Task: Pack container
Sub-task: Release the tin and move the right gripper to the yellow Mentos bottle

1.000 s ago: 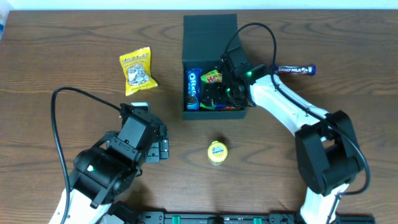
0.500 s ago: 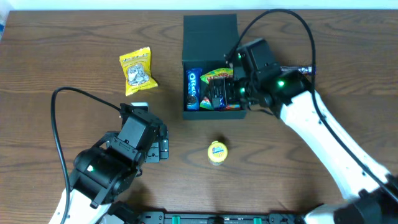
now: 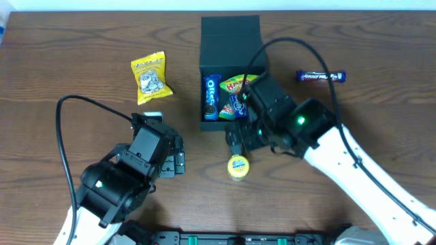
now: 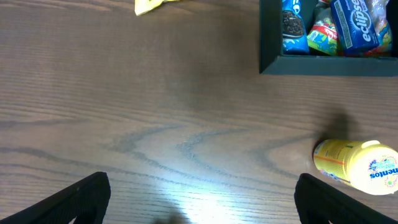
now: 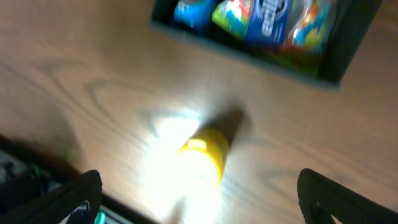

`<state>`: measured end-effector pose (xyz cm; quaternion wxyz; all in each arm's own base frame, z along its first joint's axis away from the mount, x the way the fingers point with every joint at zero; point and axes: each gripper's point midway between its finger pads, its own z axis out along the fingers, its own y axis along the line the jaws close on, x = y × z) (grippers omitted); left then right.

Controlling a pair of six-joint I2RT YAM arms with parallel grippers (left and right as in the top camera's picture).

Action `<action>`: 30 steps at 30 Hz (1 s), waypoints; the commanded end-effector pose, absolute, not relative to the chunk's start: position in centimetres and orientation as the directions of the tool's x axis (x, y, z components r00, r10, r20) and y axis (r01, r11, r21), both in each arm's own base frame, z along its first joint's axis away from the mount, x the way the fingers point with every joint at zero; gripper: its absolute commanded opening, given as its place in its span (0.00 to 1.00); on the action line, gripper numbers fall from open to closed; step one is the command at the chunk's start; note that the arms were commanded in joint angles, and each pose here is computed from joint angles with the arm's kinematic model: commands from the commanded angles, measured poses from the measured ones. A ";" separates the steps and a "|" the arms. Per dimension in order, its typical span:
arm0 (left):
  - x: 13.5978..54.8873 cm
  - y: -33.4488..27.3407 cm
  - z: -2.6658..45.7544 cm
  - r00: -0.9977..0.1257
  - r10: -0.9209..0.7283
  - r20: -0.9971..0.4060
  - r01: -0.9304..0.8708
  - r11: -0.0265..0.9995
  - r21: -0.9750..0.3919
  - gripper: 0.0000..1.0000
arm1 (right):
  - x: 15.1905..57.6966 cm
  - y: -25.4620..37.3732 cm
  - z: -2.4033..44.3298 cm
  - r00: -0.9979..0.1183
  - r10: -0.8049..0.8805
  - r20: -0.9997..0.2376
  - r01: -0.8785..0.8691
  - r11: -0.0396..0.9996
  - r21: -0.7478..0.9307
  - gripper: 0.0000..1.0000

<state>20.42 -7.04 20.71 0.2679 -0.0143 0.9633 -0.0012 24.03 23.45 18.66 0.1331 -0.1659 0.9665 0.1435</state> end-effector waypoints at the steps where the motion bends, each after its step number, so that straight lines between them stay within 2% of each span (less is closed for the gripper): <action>1: 20.5 -6.6 20.7 -0.852 -0.038 -0.522 -0.045 0.999 0.001 0.95 | 21.9 23.0 18.0 -0.891 -0.343 -0.297 -0.407 0.894 0.189 0.99; 8: 20.5 -6.6 20.7 -0.852 -0.038 -0.522 -0.045 0.999 0.001 0.95 | 17.6 21.4 15.0 -0.860 -0.426 -0.280 -0.474 0.871 0.129 0.99; 13: 20.5 -6.6 20.7 -0.852 -0.038 -0.522 -0.045 0.999 0.001 0.95 | 16.6 21.1 12.1 -0.810 -0.509 -0.292 -0.550 0.832 0.075 0.99; 21: 20.5 -6.6 20.7 -0.852 -0.038 -0.522 -0.045 0.999 0.001 0.95 | 17.8 23.2 9.3 -0.727 -0.599 -0.336 -0.649 0.759 0.049 0.99; 30: 20.5 -6.6 20.7 -0.852 -0.038 -0.522 -0.045 0.999 0.001 0.95 | 19.3 24.0 7.2 -0.709 -0.625 -0.327 -0.661 0.751 -0.003 0.99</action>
